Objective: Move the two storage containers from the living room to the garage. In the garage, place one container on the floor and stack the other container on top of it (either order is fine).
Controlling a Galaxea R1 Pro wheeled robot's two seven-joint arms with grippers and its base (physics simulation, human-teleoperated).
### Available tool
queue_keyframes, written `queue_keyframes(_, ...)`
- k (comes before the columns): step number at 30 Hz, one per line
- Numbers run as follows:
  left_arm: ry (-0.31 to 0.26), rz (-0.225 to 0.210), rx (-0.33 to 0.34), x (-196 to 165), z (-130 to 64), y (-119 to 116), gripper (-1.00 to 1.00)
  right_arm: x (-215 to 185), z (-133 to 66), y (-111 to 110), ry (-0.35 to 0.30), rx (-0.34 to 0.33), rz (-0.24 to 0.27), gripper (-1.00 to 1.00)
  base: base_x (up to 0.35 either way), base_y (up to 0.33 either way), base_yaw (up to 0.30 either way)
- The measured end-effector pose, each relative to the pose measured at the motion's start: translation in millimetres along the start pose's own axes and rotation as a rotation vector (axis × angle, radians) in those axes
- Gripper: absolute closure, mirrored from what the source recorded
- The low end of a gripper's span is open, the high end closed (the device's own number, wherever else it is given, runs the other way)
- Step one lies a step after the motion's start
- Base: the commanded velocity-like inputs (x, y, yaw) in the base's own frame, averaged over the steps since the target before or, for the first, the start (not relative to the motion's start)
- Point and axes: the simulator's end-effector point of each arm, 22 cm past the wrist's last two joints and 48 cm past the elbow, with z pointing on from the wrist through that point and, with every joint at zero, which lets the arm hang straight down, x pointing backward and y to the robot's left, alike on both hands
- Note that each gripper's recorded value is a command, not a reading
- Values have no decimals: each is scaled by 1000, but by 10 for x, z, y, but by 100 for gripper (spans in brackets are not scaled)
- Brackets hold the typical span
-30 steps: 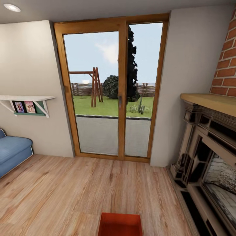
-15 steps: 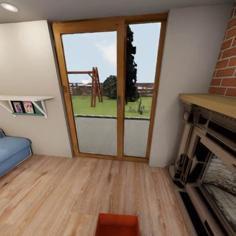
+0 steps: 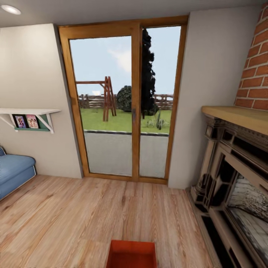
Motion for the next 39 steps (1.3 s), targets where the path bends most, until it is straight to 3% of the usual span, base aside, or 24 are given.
queue_keyframes(26,-3,-1,-1,-7,-1,6,-100,1,-1,1,0,0,0,-100,-30,49,0)
queue_keyframes(39,-53,-4,-1,-116,-4,9,-100,2,-1,28,0,-4,3,-100,0,0,-111)
